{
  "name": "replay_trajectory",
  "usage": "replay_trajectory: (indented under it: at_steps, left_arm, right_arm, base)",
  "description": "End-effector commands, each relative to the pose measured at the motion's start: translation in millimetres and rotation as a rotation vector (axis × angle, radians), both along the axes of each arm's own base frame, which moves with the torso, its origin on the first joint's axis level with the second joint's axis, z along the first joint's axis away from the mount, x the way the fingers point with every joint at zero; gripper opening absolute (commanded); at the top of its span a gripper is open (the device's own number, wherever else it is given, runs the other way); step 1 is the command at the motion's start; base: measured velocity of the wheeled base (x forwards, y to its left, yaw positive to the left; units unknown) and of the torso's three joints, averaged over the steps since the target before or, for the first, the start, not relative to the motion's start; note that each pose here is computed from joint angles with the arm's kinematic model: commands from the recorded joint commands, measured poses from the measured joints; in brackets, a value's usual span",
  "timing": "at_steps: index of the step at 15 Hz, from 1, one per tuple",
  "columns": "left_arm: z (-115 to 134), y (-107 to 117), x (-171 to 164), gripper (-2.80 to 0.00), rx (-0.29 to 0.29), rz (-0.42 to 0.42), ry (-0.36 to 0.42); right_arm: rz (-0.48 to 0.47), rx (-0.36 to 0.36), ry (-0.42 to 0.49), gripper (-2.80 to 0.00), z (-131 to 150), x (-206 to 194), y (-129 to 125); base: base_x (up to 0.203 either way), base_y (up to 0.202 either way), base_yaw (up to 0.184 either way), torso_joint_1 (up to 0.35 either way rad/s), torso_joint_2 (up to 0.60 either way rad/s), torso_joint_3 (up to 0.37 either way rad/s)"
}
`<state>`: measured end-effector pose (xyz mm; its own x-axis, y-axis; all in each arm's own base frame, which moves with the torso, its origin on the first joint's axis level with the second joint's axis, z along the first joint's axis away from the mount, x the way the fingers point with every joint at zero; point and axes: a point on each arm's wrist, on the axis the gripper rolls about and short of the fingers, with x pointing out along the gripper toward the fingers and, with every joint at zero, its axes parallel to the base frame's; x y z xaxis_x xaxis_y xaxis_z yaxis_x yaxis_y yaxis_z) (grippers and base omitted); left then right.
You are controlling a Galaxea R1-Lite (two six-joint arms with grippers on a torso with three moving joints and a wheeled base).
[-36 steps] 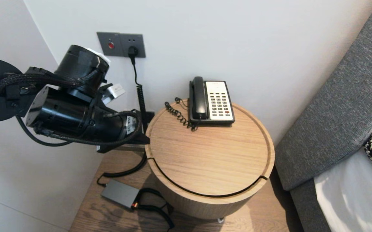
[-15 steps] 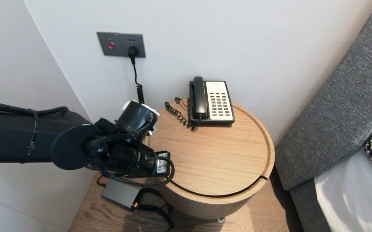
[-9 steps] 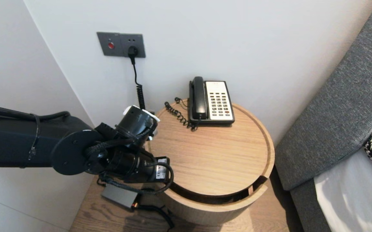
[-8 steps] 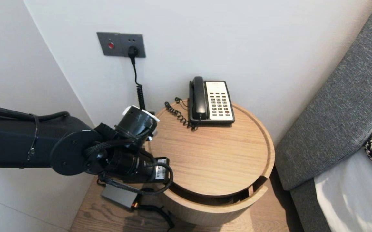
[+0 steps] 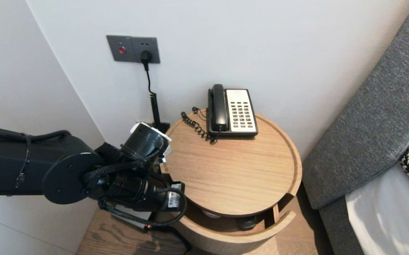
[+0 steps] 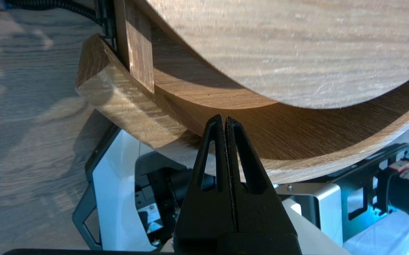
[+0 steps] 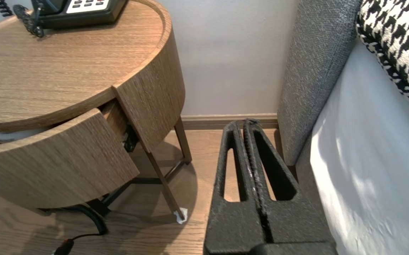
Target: Open the nightstand drawer
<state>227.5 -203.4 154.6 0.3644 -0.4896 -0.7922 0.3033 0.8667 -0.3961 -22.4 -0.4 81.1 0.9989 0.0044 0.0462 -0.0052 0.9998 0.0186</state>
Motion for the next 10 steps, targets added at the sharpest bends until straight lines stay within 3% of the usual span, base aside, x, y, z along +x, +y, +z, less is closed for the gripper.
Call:
replay_trajectory:
  at_steps: [1, 5, 10]
  left_arm:
    - [-3.6, 2.8, -4.8, -2.80, 0.005, -0.008, 0.008]
    - [-11.0, 0.8, -14.3, -2.80, 0.000, -0.064, 0.020]
    - [-23.3, -2.1, -30.7, -2.80, 0.033, -0.144, 0.024]
  right_arm:
    - [0.000, 0.000, 0.028, -2.80, -7.4, 2.0, 0.0]
    - [0.000, 0.000, 0.026, -2.80, -7.2, 2.0, 0.0]
    - [0.000, 0.000, 0.026, -2.80, -7.2, 2.0, 0.0]
  base:
    - [0.000, 0.000, 0.000, 0.000, 0.00, 0.000]
    - [0.000, 0.000, 0.000, 0.000, 0.00, 0.000]
    - [0.000, 0.000, 0.000, 0.000, 0.00, 0.000]
